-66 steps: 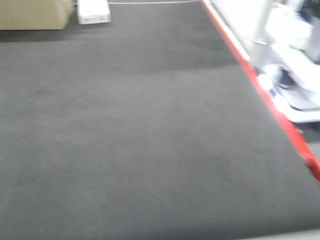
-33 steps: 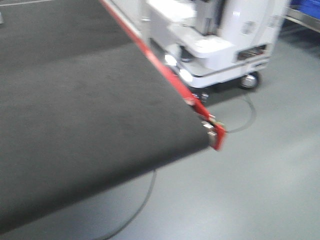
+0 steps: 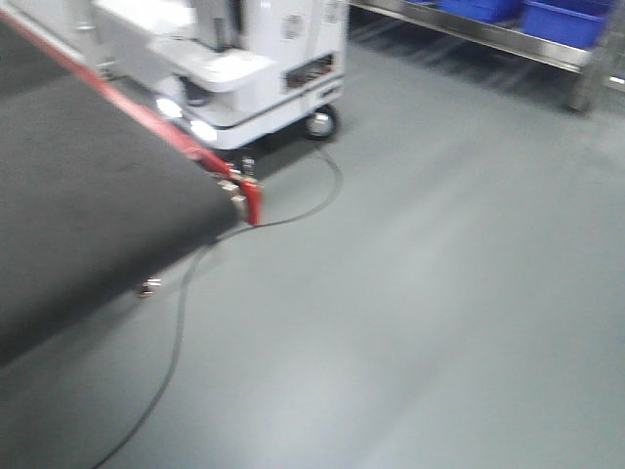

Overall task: Pour parts from conveyor to right shelf
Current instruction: 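Drive the base away from the conveyor holding the block in the right gripper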

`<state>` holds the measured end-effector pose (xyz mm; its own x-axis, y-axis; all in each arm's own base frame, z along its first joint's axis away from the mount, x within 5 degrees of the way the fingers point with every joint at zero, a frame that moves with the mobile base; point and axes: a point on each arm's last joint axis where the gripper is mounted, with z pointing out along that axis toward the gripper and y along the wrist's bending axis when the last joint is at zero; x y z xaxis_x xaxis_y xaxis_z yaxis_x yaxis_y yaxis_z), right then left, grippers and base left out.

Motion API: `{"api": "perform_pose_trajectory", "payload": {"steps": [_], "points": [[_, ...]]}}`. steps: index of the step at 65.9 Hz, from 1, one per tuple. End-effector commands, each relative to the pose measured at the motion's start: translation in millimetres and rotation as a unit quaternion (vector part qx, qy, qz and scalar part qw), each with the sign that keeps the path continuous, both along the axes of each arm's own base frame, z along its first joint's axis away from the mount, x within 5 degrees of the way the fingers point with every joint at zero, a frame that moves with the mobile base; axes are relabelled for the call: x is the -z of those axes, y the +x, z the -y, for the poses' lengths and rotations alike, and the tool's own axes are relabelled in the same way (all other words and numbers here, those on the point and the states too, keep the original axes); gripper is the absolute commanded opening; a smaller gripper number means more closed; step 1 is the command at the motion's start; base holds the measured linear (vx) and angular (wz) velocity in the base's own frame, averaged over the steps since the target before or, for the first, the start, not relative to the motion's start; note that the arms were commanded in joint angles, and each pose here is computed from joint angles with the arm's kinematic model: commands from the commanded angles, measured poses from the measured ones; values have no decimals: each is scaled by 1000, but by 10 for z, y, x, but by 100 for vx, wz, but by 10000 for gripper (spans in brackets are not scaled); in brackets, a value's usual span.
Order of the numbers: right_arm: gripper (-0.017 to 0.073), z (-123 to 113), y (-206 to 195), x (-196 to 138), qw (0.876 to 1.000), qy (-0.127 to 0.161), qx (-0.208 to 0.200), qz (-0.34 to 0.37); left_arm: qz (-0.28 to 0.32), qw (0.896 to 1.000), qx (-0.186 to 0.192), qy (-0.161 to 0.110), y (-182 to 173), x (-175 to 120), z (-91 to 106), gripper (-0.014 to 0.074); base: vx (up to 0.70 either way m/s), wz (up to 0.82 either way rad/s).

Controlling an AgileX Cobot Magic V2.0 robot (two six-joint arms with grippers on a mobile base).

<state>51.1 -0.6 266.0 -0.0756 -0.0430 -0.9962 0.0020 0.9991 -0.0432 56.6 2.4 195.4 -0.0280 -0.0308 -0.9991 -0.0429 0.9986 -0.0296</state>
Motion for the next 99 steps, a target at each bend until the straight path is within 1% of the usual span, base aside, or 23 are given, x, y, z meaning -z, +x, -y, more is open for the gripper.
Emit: {"api": "perform_pose_trajectory", "payload": {"steps": [1,29,62,76,99], "points": [[-4,3,-4,-159,999,-6,3,47,55,998,3,-6,-19,-145,4,-6,-29,-62],[-4,3,-4,-159,999,-6,3,47,55,998,3,-6,-19,-145,4,-6,-25,-64],[-4,3,-4,-159,999,-6,3,47,55,998,3,-6,-19,-145,4,-6,-15,-63],[-4,3,-4,-159,999,-6,3,47,55,998,3,-6,-19,-145,4,-6,-8,-33],[-4,2,-4,-159,999,-4,2,47,55,998,3,-6,-19,-145,4,-6,4,-10]]}}
